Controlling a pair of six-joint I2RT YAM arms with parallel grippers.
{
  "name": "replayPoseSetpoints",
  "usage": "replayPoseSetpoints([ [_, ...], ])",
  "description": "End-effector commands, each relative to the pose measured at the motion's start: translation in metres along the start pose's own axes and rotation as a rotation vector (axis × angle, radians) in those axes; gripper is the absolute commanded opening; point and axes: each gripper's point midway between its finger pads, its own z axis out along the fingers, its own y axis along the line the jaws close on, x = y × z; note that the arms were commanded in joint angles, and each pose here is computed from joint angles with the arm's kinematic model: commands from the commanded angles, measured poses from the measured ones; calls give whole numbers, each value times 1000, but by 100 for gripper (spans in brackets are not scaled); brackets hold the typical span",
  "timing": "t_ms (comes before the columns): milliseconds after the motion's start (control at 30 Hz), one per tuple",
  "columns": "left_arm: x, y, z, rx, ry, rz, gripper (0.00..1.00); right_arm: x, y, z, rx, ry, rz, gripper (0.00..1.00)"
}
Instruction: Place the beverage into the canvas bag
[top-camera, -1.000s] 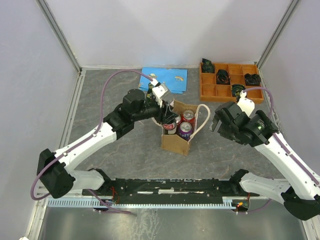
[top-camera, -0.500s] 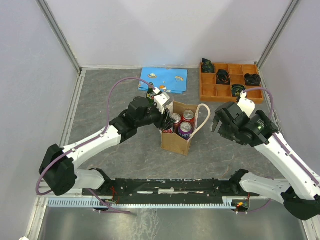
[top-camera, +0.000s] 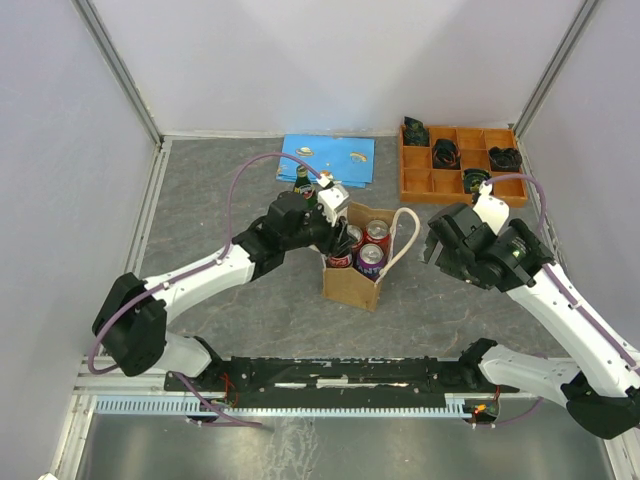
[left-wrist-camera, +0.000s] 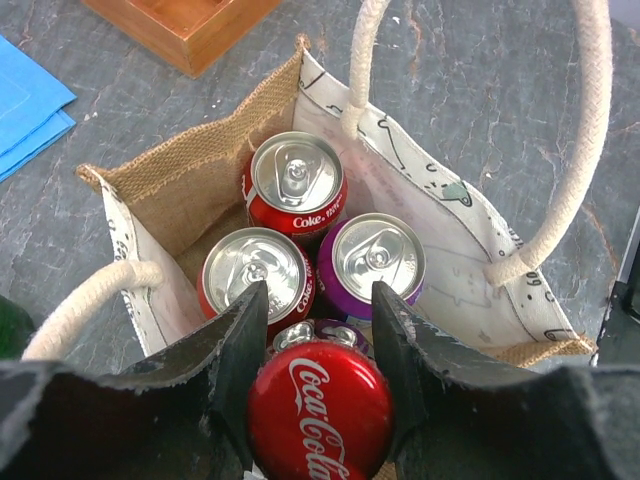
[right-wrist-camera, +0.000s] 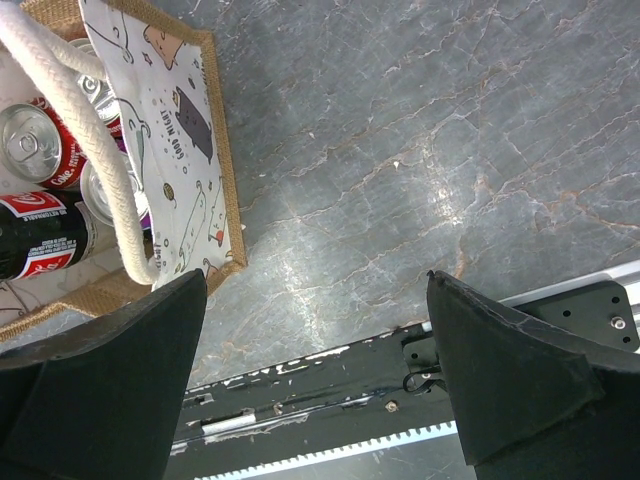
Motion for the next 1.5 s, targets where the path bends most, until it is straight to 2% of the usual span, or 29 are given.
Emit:
replayPoseSetpoints([
  [0,-61,2,6,11,-168,118,3,-11,2,-5,-8,-38,19,99],
  [133,-64,-5,8,42,-166,126,3,-10,1,-4,-7,-37,20,99],
  [200,-64,-9,7,56,-163,126,6,-10,0,-4,-7,-37,23,99],
  [467,-54,-29,-5,116,-146,131,58,-8,-1,-3,-8,-33,26,99],
  [633,-49,-37,-11,135,-136,129,80,-7,-1,-3,-12,-30,28,99],
  [800,-48,-38,-15,134,-131,127,86,-6,-3,-4,-11,-31,33,99],
  [933,-61,-36,-22,106,-156,125,88,-6,-5,-5,-11,-34,39,99],
  [1200,-166,-3,-74,-118,-373,95,97,-7,-7,-5,-7,-40,44,99],
  [1333,-185,53,-97,-276,-391,-34,97,-8,-5,-4,-11,-41,42,99],
  [1467,-156,140,-102,-481,-297,-163,98,-8,-2,-3,-17,-40,38,99],
])
